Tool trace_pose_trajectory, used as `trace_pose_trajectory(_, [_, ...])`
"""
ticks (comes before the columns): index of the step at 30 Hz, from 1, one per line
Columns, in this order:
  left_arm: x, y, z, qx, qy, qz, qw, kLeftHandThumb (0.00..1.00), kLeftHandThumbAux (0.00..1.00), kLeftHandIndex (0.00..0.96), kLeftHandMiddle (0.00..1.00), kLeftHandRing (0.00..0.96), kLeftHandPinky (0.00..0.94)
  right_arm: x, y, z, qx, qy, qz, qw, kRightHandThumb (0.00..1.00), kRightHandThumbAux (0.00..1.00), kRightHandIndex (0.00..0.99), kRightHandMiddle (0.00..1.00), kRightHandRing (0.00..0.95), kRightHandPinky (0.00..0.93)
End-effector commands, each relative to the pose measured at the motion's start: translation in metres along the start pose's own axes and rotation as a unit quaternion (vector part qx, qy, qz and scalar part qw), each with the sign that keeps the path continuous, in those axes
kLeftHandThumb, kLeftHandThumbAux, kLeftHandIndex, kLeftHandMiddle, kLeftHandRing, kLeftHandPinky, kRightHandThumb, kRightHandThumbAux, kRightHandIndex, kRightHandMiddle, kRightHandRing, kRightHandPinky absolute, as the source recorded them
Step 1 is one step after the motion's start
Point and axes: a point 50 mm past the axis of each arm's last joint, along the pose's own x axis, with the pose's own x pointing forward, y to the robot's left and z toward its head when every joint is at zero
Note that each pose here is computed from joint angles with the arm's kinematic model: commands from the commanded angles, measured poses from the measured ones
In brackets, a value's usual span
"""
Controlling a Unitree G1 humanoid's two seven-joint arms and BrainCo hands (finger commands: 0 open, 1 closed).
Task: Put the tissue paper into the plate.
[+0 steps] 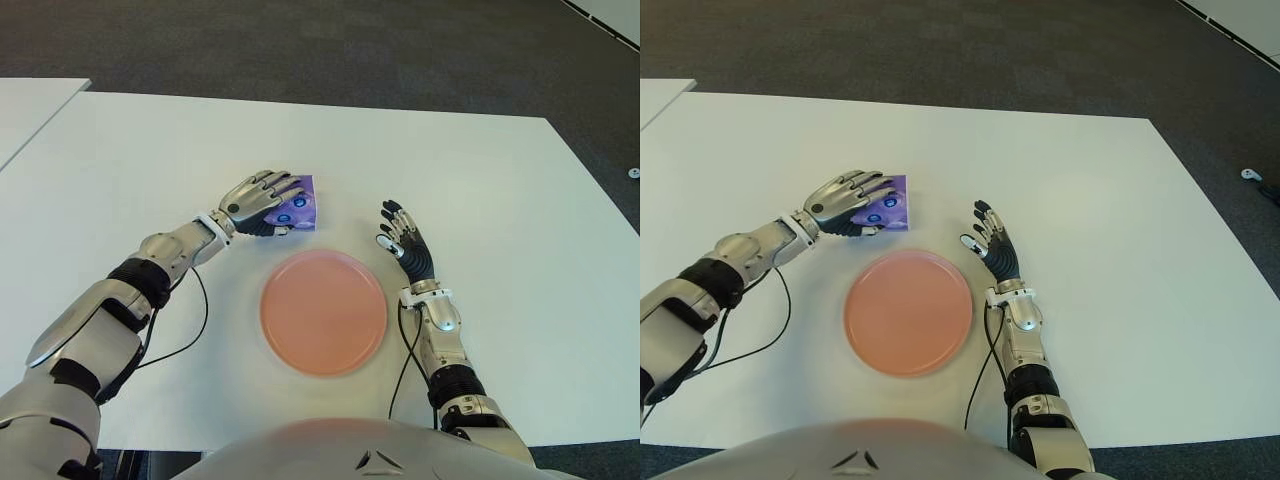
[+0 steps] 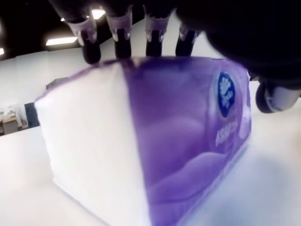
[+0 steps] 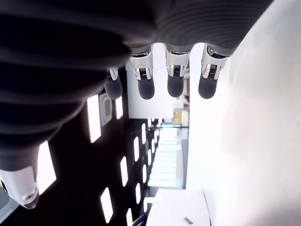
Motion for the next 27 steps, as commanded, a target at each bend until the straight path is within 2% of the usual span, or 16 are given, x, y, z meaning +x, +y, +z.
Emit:
trace_pose_trajectory(1, [-0.007, -0.004, 0.000, -0.017, 0.006, -0.020, 1.000, 0.074, 0.275, 0.000, 0.000, 0.000, 0.000, -0.033, 0.003, -0.035, 0.027, 0.090, -0.014, 0.995, 0.000, 0.549, 0.000, 0.000, 0.000, 0.000])
trace_pose_trajectory(12, [-0.006, 0.003, -0.003, -0.021, 0.014, -0.014, 1.000, 0.089, 0.281, 0.000, 0.000, 0.000, 0.000, -0.033, 0.004, -0.035, 0.034, 0.091, -0.008, 0.995, 0.000, 0.542, 0.000, 0.000, 0.000, 0.000])
trace_pose_trajectory(27, [-0.003, 0.016, -0.012, 0.016, 0.027, 0.010, 0.999, 0.077, 0.268, 0.000, 0.000, 0.000, 0.000, -0.034, 0.008, -0.032, 0.038, 0.096, -0.004, 0.995, 0.000, 0.547, 0.000, 0.000, 0.000, 0.000])
